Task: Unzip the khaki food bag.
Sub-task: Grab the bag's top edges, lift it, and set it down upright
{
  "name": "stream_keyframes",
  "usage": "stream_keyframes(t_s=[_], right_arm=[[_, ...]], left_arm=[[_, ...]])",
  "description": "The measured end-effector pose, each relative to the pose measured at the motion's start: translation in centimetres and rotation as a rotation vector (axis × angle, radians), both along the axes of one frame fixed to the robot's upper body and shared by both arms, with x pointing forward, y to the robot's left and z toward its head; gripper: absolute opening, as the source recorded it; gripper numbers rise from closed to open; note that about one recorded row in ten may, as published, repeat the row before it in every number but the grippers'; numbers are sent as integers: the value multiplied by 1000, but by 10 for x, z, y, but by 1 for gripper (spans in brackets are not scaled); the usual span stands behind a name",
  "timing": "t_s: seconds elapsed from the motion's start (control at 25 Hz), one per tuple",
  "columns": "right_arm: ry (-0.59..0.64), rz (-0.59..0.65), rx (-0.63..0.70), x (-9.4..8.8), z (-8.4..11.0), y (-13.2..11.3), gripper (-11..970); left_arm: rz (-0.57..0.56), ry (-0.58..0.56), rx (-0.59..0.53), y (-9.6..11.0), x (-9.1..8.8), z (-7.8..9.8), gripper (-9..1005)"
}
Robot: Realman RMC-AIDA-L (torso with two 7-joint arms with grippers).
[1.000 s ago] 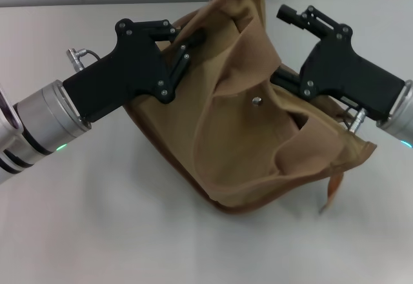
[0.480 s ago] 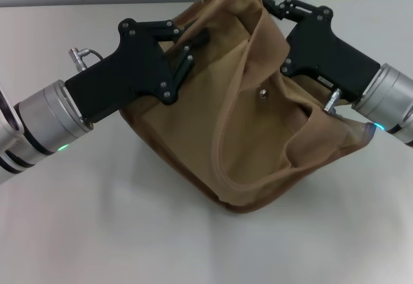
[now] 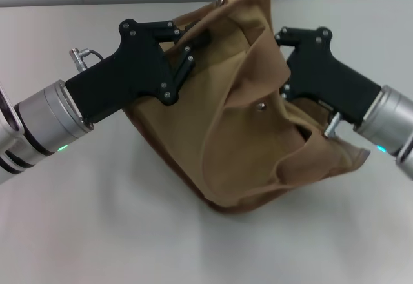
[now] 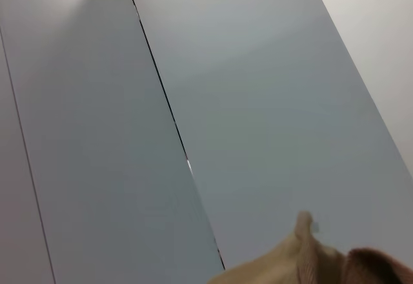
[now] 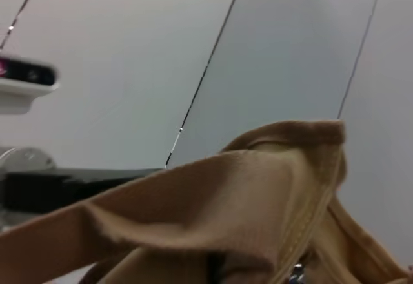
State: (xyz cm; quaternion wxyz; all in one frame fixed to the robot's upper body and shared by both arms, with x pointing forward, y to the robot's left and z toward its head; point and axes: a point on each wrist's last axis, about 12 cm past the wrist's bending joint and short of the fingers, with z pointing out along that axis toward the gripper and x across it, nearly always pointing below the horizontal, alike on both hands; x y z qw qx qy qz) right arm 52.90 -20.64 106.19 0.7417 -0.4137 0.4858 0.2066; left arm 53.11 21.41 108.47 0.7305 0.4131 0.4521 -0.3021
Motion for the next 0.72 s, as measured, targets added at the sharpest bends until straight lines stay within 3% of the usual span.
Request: stream_keyframes(t_s=[0.16,0.4,0.48,0.72], right_arm=[[-93,-40,-22,-18,-7,-3,79],[-103,-65,-19,-22,-9,-5,168],[-108,-74,-20,-23,-9,-5,342],[-95,-86,-37,-14,-9,2,554]], left_arm=[[-1,3,-1,0,0,0,59],[-6,-2,-1,-1,2,2,60],[-6,-1,-2,-1,2,2,60],[-6,0,-4,-2,2,2,60]])
